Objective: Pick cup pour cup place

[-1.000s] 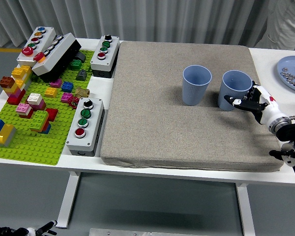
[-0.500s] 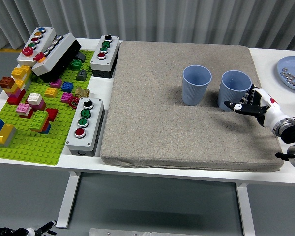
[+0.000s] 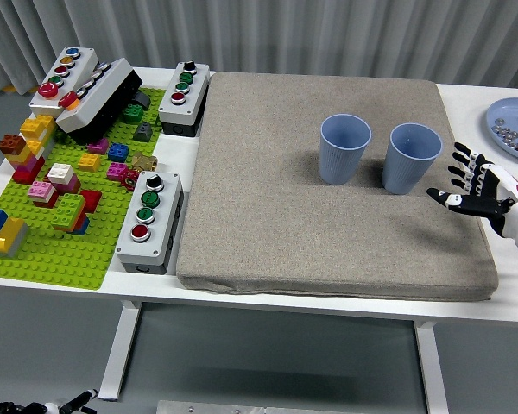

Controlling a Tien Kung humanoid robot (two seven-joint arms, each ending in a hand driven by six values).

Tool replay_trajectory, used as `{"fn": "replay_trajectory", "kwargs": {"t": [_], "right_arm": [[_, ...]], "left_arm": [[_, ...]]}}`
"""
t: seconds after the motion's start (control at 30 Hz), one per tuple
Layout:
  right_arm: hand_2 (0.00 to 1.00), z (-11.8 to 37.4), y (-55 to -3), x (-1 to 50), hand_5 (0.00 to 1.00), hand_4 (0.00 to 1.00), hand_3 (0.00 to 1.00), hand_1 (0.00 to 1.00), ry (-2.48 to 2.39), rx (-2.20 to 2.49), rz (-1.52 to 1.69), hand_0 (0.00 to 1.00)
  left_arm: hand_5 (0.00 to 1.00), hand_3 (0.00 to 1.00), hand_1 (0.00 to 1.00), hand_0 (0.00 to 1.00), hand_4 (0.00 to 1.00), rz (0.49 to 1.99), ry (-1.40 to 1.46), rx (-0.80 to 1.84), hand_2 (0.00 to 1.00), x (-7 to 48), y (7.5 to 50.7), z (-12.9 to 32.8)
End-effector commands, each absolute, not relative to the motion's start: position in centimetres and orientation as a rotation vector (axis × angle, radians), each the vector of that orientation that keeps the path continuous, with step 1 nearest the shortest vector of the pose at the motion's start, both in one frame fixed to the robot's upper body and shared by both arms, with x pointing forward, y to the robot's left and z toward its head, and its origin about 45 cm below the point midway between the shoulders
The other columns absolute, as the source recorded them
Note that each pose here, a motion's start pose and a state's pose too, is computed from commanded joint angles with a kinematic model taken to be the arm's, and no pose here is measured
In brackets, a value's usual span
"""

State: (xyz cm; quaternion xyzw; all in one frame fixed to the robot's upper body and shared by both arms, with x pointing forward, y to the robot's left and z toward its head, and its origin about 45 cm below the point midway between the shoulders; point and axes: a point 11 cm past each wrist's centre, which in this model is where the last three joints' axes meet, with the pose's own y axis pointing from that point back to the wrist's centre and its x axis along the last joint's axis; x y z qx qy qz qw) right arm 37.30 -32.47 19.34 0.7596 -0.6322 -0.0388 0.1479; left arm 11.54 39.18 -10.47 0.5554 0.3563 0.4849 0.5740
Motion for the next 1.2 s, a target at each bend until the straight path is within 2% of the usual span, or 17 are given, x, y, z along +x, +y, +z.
{"fn": "replay_trajectory", "kwargs": {"t": [0.27, 0.33, 0.37, 0.47, 0.53, 0.57, 0.73, 0.77, 0.93, 0.97, 1.2], "right_arm": [[0.998, 20.5, -31.6, 38.0, 0.187, 0.842, 0.998, 0.969, -1.867, 2.221, -0.101, 0.985], [0.998, 22.9, -31.6, 39.8, 0.187, 0.842, 0.998, 0.969, -2.02, 2.231, -0.063, 0.985], [0.905, 24.1, -31.9, 40.6, 0.23, 0.817, 0.891, 0.868, -2.092, 2.229, -0.043, 0.91], [0.905, 28.5, -32.8, 43.0, 0.23, 0.817, 0.891, 0.868, -2.27, 2.207, 0.027, 0.91], [0.905, 29.7, -33.1, 43.5, 0.23, 0.817, 0.891, 0.868, -2.308, 2.202, 0.042, 0.91], [0.786, 31.0, -34.1, 44.3, 0.648, 0.767, 0.796, 0.801, -2.383, 2.171, 0.047, 0.888], [0.786, 34.1, -36.4, 46.4, 0.648, 0.767, 0.796, 0.801, -2.664, 2.076, 0.001, 0.888], [0.705, 34.1, -36.5, 46.6, 0.838, 0.748, 0.717, 0.746, -2.69, 2.069, -0.02, 0.853], [0.705, 32.0, -37.0, 47.5, 0.838, 0.748, 0.717, 0.746, -2.758, 2.011, -0.128, 0.853], [0.667, 31.3, -36.8, 47.5, 0.998, 0.727, 0.694, 0.719, -2.749, 2.005, -0.142, 0.829], [0.679, 30.2, -35.9, 47.4, 0.998, 0.731, 0.701, 0.725, -2.71, 2.013, -0.138, 0.84]], "left_arm": [[0.998, 0.771, 0.864, 0.849, 0.594, 1.133, 0.847, 1.302, 0.884, 11.1, 39.1, -10.6], [0.998, 0.771, 0.864, 0.849, 0.594, 1.134, 0.846, 1.3, 0.884, 11.2, 39.1, -10.6], [0.998, 0.771, 0.865, 0.848, 0.594, 1.134, 0.845, 1.3, 0.883, 11.2, 39.1, -10.5], [0.998, 0.771, 0.865, 0.848, 0.594, 1.136, 0.84, 1.299, 0.883, 11.5, 39.2, -10.5], [0.998, 0.771, 0.865, 0.848, 0.594, 1.137, 0.838, 1.298, 0.883, 11.6, 39.3, -10.4], [0.998, 0.771, 0.865, 0.849, 0.594, 1.141, 0.833, 1.295, 0.882, 11.9, 39.4, -10.3], [0.998, 0.771, 0.865, 0.849, 0.594, 1.146, 0.822, 1.291, 0.882, 12.4, 39.5, -10.1], [0.998, 0.771, 0.865, 0.849, 0.594, 1.146, 0.821, 1.29, 0.882, 12.5, 39.4, -10.1], [0.998, 0.771, 0.865, 0.849, 0.594, 1.143, 0.817, 1.285, 0.882, 12.7, 39.2, -10.1], [0.998, 0.77, 0.865, 0.85, 0.594, 1.142, 0.817, 1.284, 0.881, 12.8, 39.1, -10.1], [0.998, 0.77, 0.866, 0.849, 0.594, 1.136, 0.817, 1.284, 0.882, 12.7, 38.9, -10.2]]}}
